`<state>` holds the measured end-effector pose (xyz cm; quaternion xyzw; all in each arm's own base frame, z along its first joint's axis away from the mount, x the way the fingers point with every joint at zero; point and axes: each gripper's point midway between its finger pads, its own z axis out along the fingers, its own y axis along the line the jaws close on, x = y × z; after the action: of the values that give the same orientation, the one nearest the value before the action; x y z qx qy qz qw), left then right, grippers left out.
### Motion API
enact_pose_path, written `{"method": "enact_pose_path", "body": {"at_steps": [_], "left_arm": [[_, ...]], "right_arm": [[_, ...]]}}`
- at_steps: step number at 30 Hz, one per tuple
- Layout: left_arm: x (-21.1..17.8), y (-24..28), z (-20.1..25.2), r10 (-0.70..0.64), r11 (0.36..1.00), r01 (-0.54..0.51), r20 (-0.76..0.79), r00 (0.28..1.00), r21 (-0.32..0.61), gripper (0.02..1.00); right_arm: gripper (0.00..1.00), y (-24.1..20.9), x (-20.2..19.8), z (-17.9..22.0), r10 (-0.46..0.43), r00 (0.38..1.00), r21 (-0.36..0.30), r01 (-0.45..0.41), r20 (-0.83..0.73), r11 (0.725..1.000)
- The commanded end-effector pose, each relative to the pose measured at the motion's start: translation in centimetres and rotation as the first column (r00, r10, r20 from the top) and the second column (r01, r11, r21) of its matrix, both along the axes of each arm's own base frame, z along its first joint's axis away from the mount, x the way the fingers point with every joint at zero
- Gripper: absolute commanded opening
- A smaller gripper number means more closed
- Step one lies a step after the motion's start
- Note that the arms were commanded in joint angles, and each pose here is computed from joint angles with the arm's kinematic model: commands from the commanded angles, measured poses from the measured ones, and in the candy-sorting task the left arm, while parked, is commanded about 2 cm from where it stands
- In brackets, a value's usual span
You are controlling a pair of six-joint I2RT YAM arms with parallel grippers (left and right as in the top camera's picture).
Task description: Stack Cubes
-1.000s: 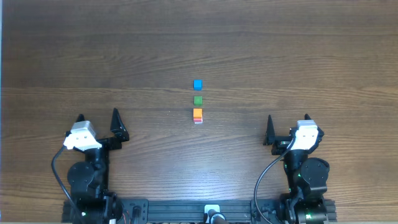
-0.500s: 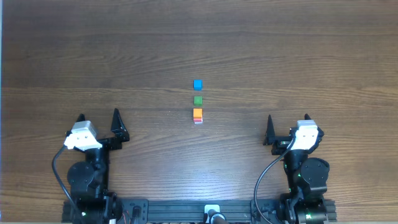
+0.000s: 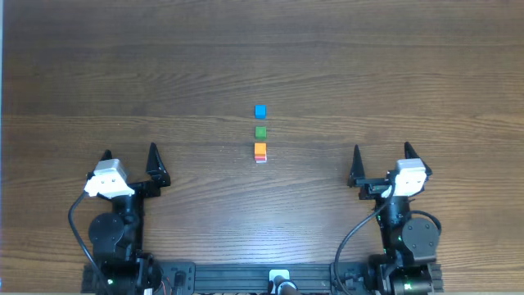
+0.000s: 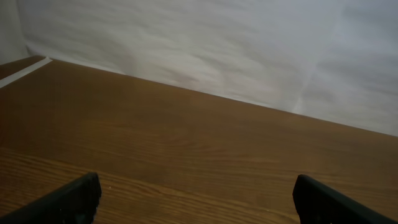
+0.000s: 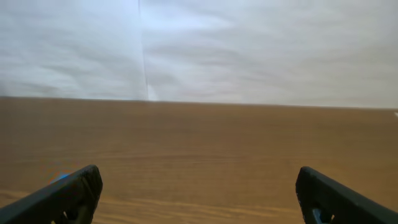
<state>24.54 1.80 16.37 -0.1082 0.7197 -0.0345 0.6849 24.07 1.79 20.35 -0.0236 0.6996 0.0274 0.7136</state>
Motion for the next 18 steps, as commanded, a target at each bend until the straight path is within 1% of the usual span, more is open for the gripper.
{"method": "enact_pose_path", "body": {"at_steps": [1,4,9,15,18], "left_arm": [[0.0,0.0,-0.5,-0.005,1.000,0.006,-0.008,1.000,0.014,1.000],[0.0,0.0,-0.5,-0.005,1.000,0.006,-0.008,1.000,0.014,1.000],[0.0,0.0,-0.5,-0.005,1.000,0.006,-0.008,1.000,0.014,1.000],[0.0,0.0,-0.5,-0.005,1.000,0.006,-0.010,1.000,0.014,0.998],[0.0,0.0,-0.6,-0.005,1.000,0.006,-0.012,1.000,0.014,1.000]], "right_arm": [[0.993,0.6,-1.0,5.9,0.039,0.997,-0.001,-0.039,0.067,0.999],[0.993,0.7,-0.8,8.4,0.039,0.999,-0.014,-0.038,0.014,0.999],[0.991,1.3,0.5,11.3,0.057,0.986,-0.021,-0.062,-0.158,0.998],[0.993,3.2,3.2,13.1,0.108,0.927,0.013,-0.111,-0.358,0.994],[0.991,5.0,4.8,13.0,0.147,0.890,0.011,-0.158,-0.432,0.987]]}}
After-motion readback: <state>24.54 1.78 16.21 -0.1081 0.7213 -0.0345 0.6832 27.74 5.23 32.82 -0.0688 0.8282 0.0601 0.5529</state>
